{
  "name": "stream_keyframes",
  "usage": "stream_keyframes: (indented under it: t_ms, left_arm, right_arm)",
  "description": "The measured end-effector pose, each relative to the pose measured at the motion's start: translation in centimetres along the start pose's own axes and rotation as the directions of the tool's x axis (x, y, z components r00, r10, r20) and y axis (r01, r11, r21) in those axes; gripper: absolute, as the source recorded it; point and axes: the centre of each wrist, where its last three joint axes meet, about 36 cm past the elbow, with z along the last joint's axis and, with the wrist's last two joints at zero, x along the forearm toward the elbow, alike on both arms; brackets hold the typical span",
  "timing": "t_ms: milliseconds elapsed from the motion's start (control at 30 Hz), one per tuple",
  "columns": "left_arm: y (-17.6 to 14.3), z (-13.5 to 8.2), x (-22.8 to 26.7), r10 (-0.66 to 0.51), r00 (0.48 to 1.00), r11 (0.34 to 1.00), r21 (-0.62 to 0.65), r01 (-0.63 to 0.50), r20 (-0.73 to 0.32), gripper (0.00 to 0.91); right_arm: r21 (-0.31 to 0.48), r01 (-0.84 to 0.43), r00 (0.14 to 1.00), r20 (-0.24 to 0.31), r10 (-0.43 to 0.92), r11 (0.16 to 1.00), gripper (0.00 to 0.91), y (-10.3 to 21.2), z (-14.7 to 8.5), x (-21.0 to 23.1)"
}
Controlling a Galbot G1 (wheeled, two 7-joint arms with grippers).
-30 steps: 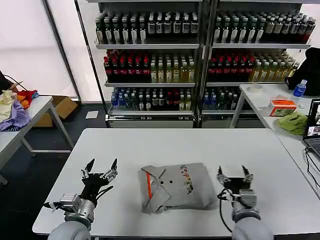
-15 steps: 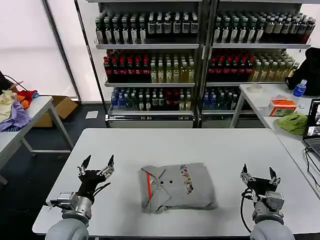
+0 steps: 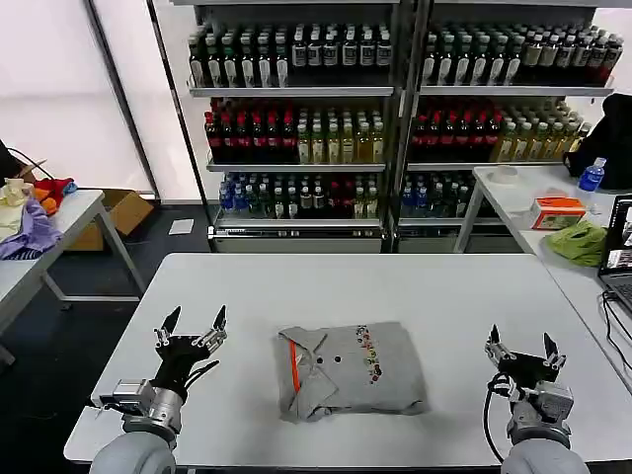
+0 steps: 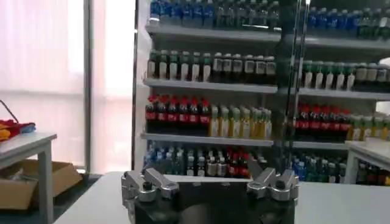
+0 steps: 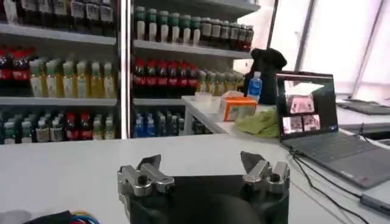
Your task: Fold and organize the clothes.
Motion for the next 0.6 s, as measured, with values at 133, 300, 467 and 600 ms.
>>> stream_keyframes:
  t_ms: [133,300,467,600]
  left_arm:
    - [0.24,0.20,0.04,-0.007,1.000,1.000,-0.001,0.007,-0.004,0.907]
    - [0.16,0.14,0.25,0.000,1.000,1.000,-0.018,0.000,-0.007,0.907]
    - [0.03,0.07,0.46,0.003,1.000,1.000,-0.030,-0.003,-0.017,0.907]
    - [0.17,-0.17,0.48,-0.003,1.000,0.999,-0.040,0.002,-0.019,0.907]
  right_arm:
    - [-0.007,0.003,1.000,-0.003,-0.003,1.000,0.907,0.06,0.05,0.29]
    - [-0.010,0.008,1.000,-0.007,-0.008,1.000,0.907,0.18,0.14,0.37]
    - [-0.014,0.015,1.000,-0.013,-0.016,1.000,0.907,0.46,0.41,0.30]
    - [-0.016,0.020,1.000,-0.016,-0.020,1.000,0.907,0.69,0.41,0.14]
